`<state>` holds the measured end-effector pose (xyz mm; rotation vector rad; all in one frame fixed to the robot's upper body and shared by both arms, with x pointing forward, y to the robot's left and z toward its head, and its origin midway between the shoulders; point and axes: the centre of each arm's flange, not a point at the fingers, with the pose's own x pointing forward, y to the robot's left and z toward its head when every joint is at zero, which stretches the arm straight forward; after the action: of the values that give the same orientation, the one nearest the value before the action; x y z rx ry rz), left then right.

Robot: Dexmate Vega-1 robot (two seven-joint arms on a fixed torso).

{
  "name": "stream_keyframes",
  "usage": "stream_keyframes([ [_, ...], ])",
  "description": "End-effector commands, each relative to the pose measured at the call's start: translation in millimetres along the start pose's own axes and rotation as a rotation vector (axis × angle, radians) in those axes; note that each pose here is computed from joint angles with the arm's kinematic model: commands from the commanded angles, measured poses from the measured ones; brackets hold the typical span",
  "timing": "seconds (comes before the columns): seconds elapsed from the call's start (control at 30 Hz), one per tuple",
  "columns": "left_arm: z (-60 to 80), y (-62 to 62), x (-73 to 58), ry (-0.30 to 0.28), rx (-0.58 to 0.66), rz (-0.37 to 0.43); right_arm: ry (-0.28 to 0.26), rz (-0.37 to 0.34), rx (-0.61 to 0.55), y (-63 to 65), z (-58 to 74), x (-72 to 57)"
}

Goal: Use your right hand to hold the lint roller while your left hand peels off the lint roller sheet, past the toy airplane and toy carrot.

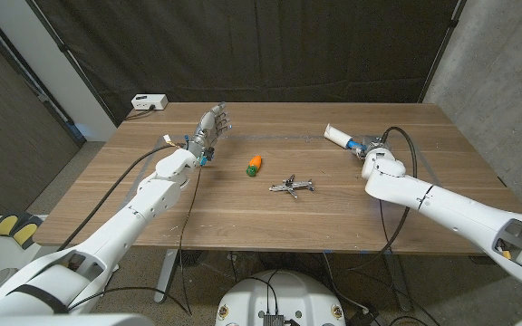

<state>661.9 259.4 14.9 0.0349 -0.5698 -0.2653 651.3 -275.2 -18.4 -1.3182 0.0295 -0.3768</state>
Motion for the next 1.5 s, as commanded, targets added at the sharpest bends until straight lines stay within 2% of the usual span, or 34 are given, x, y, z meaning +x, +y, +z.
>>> stream_keyframes([
  [0.03, 1.2, 1.6, -0.5, -0.002, 0.0, 0.002, -0.008, -0.064, -0.064, 4.7, 11.3, 1.6],
  [0.33, 1.7, 1.8, -4.0, 0.002, 0.004, 0.005, -0.053, -0.093, -0.108, 11.4, 25.5, 8.3],
  [0.63, 3.5, 3.1, -9.3, 0.002, 0.009, 0.015, -0.084, -0.129, -0.109, 14.7, 28.8, 10.9],
  [0.93, 4.7, 2.2, -9.2, 0.008, 0.012, 0.008, -0.119, -0.314, -0.045, 17.2, 23.6, -0.9],
  [1.2, 5.9, -0.8, -5.3, 0.004, 0.015, -0.001, -0.159, -0.532, 0.128, 22.7, 10.4, -13.0],
  [1.3, 6.6, -1.9, -3.8, 0.003, 0.016, -0.004, -0.169, -0.604, 0.216, 26.1, 6.2, -15.9],
  [1.33, 7.0, -2.5, -2.9, 0.003, 0.016, -0.005, -0.17, -0.631, 0.282, 27.4, 3.6, -16.9],
  [1.4, 7.2, -2.8, -2.5, 0.002, 0.015, -0.006, -0.172, -0.644, 0.318, 27.7, 2.2, -17.1],
  [1.5, 7.6, -3.7, -1.3, 0.003, 0.016, -0.009, -0.171, -0.651, 0.473, 28.5, -3.9, -16.5],
])
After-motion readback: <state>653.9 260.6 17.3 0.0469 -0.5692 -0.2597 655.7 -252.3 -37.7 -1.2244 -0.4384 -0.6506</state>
